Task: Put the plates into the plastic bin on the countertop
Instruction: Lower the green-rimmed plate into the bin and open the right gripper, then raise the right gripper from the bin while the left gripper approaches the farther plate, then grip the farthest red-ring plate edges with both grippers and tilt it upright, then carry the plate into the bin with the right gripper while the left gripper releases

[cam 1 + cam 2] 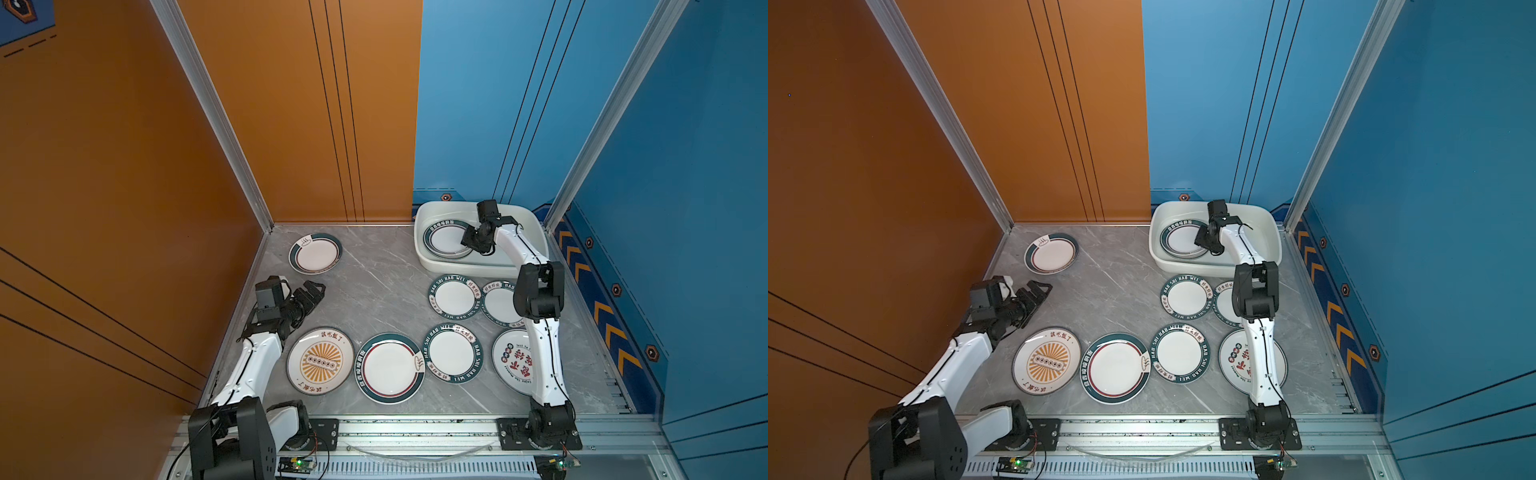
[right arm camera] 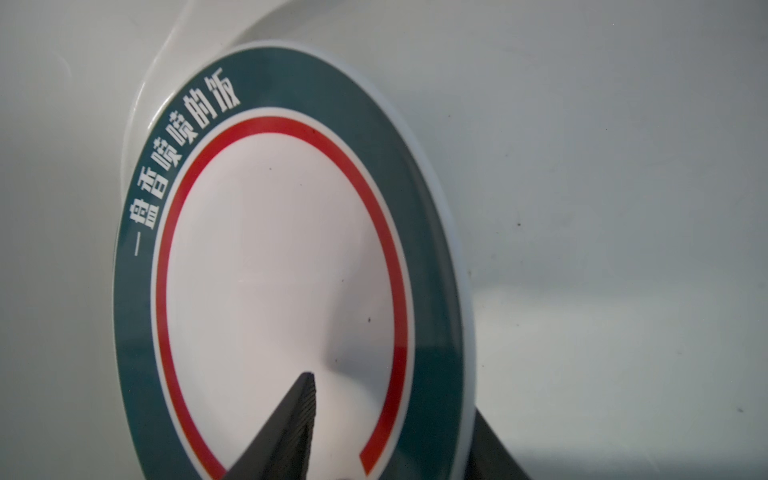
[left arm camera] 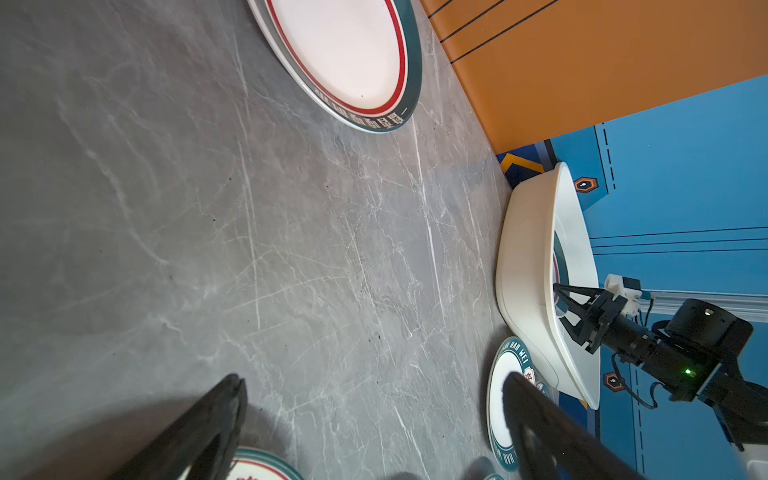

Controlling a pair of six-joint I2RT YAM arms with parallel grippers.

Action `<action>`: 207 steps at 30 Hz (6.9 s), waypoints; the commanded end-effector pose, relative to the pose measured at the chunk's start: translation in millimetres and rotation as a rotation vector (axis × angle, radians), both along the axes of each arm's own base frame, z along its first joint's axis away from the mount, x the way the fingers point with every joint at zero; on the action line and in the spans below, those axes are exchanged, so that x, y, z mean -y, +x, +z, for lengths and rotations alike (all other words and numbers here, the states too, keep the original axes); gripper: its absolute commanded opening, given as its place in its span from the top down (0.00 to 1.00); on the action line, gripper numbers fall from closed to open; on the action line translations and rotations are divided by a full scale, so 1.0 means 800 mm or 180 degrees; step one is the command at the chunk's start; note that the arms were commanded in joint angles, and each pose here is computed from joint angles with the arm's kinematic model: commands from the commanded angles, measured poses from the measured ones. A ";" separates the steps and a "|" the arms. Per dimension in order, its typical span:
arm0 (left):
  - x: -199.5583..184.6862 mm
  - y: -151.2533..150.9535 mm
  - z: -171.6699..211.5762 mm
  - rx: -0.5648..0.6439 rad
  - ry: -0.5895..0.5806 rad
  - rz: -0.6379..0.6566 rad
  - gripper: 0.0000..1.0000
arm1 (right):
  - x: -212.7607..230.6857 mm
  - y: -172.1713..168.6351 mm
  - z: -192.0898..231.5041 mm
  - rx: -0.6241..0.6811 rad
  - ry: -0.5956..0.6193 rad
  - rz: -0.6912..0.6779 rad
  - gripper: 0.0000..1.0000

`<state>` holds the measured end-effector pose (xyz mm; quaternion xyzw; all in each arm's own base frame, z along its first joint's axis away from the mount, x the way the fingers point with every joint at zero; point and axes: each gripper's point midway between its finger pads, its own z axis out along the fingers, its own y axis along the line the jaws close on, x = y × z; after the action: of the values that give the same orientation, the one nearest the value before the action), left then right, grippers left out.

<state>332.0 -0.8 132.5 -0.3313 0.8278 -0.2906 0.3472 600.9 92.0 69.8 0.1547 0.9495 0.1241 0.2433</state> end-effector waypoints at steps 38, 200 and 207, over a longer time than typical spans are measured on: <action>-0.096 0.065 -0.055 -0.0265 -0.0228 0.0905 0.04 | 0.006 -0.109 0.190 0.0879 -0.0323 0.0078 0.50; 0.069 -0.037 0.012 0.0173 0.0005 -0.0725 0.02 | 0.021 0.000 0.073 0.0353 0.1269 -0.0208 1.00; 0.069 -0.037 0.016 0.0196 0.0001 -0.0732 0.02 | 0.020 0.011 0.036 0.0197 0.1237 -0.0262 1.00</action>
<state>306.4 -56.4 145.1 -0.2337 0.8468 -0.3403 0.3355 608.3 76.7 96.8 0.2298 0.8903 0.3068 0.2458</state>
